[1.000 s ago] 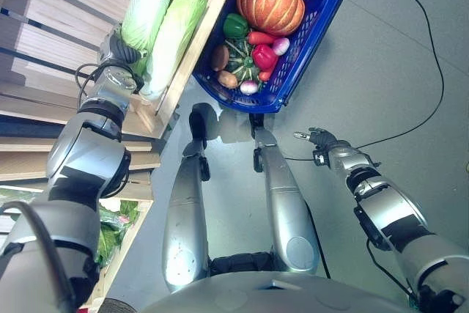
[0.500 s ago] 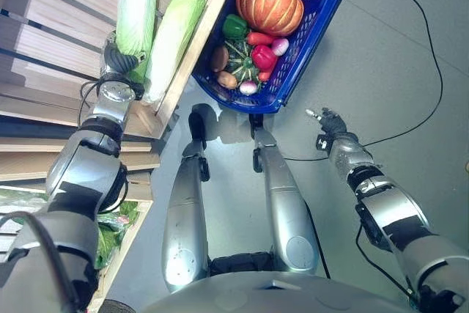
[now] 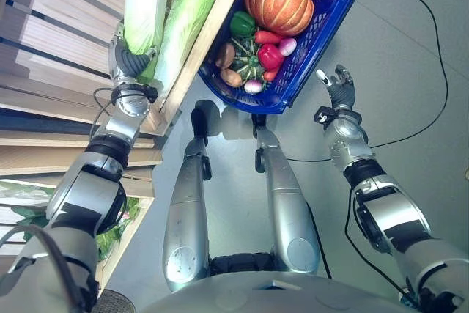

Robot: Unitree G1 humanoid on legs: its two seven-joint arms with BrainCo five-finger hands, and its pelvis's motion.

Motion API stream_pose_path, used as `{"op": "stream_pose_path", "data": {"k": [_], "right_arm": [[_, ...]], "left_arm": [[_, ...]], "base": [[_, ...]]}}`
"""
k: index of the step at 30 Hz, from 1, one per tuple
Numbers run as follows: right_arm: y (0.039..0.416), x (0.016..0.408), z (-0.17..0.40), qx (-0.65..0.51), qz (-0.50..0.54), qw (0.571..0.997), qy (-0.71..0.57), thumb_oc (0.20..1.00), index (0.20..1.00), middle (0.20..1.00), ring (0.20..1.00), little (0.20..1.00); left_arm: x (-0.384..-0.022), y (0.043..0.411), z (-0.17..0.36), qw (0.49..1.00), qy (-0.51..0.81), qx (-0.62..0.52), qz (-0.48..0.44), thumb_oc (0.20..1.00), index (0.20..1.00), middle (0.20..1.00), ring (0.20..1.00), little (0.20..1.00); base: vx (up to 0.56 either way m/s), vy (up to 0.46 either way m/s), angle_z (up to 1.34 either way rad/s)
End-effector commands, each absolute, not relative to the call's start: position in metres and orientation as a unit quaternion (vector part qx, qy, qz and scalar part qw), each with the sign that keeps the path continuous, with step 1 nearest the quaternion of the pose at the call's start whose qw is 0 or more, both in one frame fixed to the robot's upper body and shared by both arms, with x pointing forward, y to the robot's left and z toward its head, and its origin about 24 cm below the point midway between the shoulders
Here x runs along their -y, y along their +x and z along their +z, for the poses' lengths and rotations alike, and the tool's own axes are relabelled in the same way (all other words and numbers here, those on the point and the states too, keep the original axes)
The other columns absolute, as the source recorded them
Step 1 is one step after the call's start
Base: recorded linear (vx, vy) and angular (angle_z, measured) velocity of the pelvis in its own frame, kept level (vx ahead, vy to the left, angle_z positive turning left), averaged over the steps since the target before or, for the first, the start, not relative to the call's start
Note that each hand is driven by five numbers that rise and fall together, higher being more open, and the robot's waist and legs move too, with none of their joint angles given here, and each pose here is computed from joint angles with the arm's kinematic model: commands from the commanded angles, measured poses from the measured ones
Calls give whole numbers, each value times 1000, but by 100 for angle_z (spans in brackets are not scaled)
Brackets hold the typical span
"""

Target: Pick up fruits and vegetables into the basket

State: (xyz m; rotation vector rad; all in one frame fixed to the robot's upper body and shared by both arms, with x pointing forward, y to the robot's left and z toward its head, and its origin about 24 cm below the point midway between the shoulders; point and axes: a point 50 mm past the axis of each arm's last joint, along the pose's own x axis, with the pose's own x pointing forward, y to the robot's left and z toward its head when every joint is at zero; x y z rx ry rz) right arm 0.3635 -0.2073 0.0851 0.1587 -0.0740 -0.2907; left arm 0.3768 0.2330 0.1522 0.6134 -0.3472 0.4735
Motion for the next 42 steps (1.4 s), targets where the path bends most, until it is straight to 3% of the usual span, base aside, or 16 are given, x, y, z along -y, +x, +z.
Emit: {"op": "stream_pose_path", "data": {"k": [1, 10, 25, 42], "right_arm": [[351, 221, 103, 110, -150, 977, 107, 1000, 1000, 1000, 1000, 1000], [344, 195, 126, 167, -62, 975, 130, 1000, 1000, 1000, 1000, 1000], [338, 159, 144, 173, 97, 967, 158, 1000, 1000, 1000, 1000, 1000], [337, 135, 155, 169, 184, 953, 172, 1000, 1000, 1000, 1000, 1000]], "left_arm": [[-223, 368, 181, 888, 255, 283, 259, 200, 200, 200, 200, 200], [-215, 353, 201, 834, 279, 385, 280, 200, 200, 200, 200, 200], [-178, 342, 230, 768, 388, 491, 136, 200, 200, 200, 200, 200], [-133, 339, 222, 799, 388, 448, -104, 200, 200, 200, 200, 200]], "base": [[0, 0, 0], [0, 0, 0], [0, 0, 0], [0, 0, 0]]}}
